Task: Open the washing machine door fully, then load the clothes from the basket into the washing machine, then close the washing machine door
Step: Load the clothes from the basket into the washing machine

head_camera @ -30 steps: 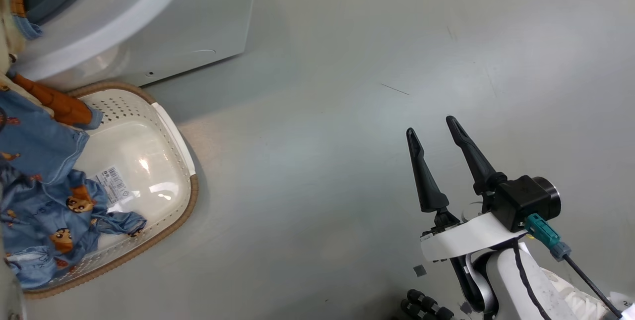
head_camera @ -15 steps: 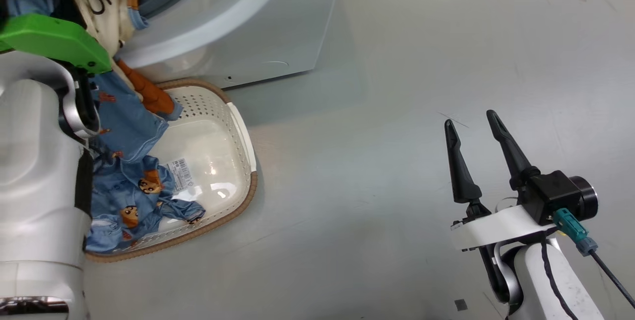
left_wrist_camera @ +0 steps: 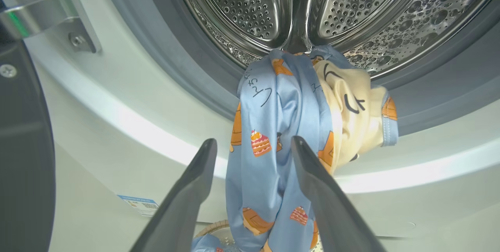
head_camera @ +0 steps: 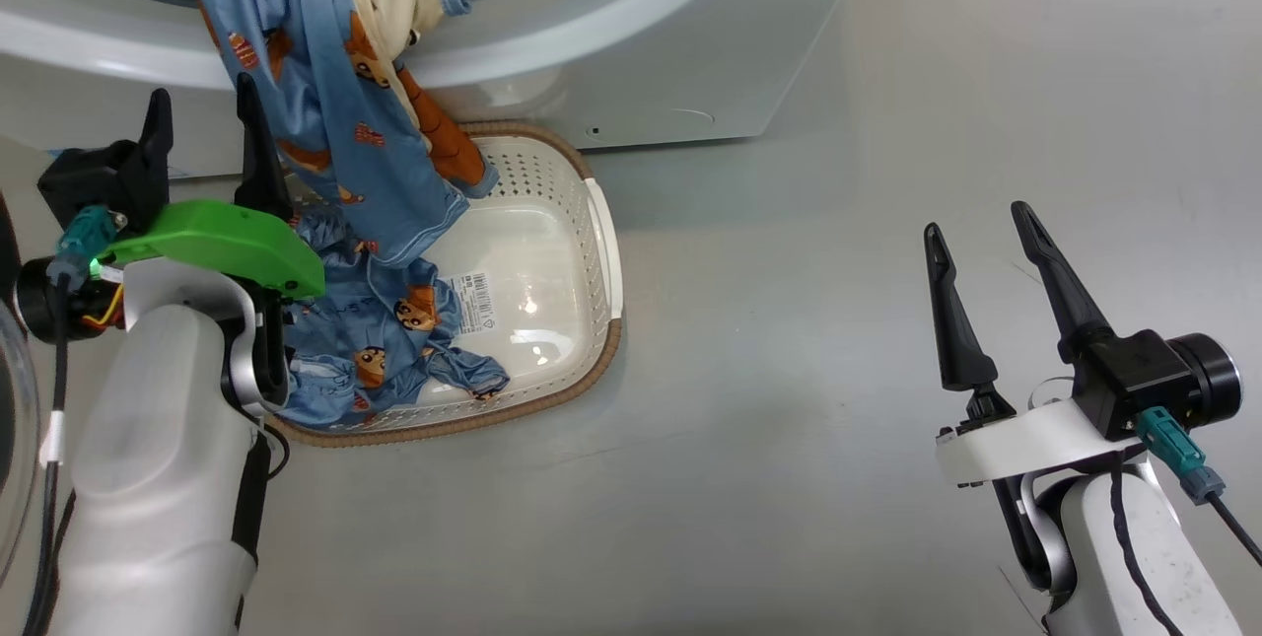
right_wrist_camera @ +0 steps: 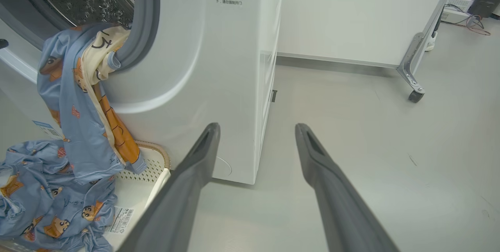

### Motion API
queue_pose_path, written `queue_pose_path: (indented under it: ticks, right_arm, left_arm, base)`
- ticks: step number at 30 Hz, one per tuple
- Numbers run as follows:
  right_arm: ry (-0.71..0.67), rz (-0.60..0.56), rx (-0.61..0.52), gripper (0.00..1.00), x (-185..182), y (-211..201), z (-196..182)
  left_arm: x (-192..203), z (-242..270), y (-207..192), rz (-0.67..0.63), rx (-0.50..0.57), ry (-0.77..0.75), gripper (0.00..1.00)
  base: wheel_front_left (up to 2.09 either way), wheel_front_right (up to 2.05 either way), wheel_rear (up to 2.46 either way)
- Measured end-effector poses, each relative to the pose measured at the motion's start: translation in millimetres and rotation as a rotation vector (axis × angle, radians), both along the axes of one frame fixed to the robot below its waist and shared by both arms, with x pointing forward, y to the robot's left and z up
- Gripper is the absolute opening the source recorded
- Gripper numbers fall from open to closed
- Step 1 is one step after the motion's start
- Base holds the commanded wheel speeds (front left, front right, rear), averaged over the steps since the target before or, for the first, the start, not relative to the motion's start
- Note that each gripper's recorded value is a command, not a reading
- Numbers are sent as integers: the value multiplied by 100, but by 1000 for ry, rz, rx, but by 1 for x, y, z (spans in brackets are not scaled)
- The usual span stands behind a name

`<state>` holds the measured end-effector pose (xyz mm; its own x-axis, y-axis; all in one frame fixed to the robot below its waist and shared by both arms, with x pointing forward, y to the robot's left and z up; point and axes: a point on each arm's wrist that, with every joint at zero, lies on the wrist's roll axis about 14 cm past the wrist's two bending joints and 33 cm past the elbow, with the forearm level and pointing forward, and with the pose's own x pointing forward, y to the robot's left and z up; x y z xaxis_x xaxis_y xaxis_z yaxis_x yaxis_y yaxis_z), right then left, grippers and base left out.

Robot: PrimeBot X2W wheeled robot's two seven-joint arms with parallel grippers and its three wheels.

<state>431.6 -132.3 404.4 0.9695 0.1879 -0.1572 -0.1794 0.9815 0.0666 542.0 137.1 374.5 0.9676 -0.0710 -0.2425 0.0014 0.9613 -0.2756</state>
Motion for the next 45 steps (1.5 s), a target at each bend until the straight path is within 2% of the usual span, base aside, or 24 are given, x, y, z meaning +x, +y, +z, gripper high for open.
queue_pose_path:
  ticks: [11, 22, 28, 45]
  right_arm:
    - [26, 77, 1, 100, 12, 22, -20]
    - [34, 119, 2, 100, 16, 33, -28]
    - [34, 133, 10, 100, 15, 37, -27]
    - [54, 79, 9, 100, 7, 22, -28]
  left_arm:
    - [-54, -35, 22, 36, -6, 98, 100]
    - [-86, -40, 43, 114, -24, 116, 100]
    - [-84, -34, 42, 112, -34, 91, 100]
    - [-75, -44, 7, 25, -63, 98, 100]
  base:
    - [0, 0, 0]
    - [0, 0, 0]
    - [0, 0, 0]
    - [0, 0, 0]
